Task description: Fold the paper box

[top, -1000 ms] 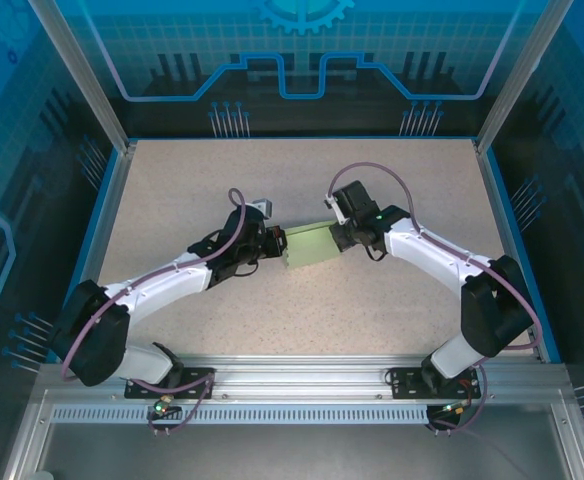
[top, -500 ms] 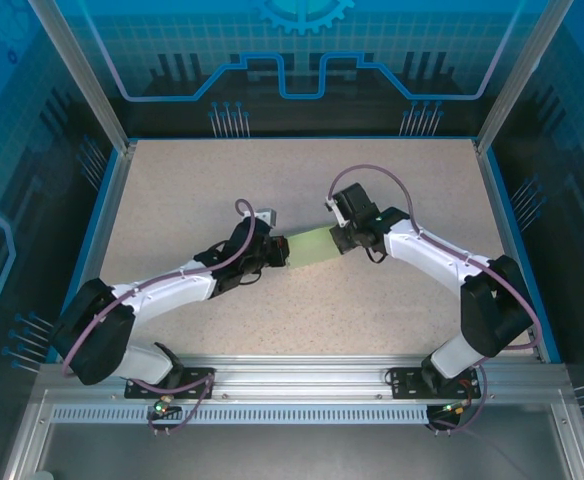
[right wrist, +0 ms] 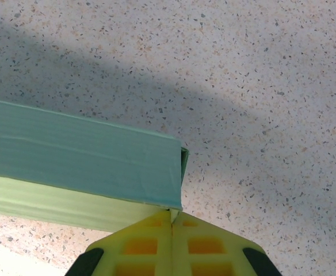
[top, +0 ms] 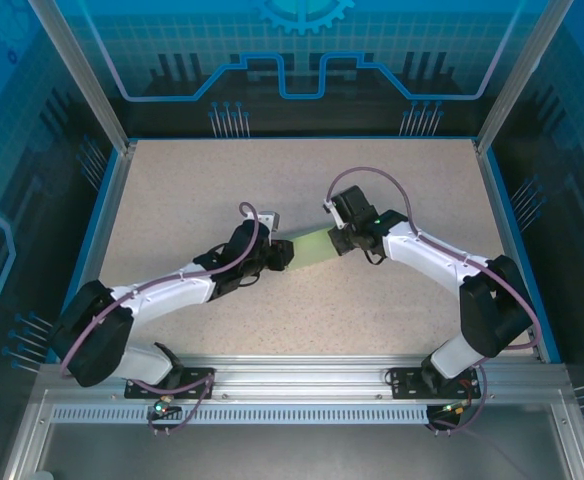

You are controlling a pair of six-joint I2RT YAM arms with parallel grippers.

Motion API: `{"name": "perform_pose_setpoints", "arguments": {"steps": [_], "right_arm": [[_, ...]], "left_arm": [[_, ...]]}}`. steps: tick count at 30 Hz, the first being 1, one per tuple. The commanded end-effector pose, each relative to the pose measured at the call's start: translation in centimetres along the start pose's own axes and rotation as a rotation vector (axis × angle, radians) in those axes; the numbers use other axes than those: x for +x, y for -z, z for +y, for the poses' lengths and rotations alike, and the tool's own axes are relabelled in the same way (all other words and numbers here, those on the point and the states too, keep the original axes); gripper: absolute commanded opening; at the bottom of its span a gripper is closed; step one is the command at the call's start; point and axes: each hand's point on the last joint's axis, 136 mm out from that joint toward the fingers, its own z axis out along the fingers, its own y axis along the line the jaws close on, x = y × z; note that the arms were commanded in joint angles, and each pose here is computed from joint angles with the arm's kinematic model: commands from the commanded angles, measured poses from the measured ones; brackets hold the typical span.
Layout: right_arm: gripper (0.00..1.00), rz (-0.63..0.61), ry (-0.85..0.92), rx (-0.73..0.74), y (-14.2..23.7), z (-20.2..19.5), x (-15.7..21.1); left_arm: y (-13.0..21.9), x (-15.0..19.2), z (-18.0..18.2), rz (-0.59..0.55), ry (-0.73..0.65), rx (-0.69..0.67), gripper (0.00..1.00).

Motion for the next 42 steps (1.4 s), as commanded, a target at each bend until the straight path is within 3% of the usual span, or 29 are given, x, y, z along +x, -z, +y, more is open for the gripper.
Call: {"name": "perform_pose_setpoints", "arguments": {"steps": [1, 6, 16, 34, 42], "right_arm": [[0.0, 0.052, 0.02, -0.025, -0.1, 0.9, 1.7], [0.0, 0.051, 0.017, -0.026, -0.1, 1.0, 1.6], [0.0, 0.054, 0.027, -0.022, -0.1, 1.0, 1.5], [0.0, 0.05, 0.022, -0.025, -0.1, 1.1, 1.3], [0.0, 0.046, 0.023, -0.025, 0.1, 1.2, 1.3]], "left_arm": [[1.6, -1.0, -0.7, -0.038, -0.043, 0.025, 0.41], [2.9, -1.7, -0.4, -0.056, -0.056, 0.012, 0.51], [1.9, -4.8, 1.4, -0.076, 0.136, 0.07, 0.62], [-2.1, -0.2, 2.8, 0.086, 0.206, 0.089, 0.64], [-1.3, -1.6, 2.7, 0.03, 0.19, 0.081, 0.68]]}}
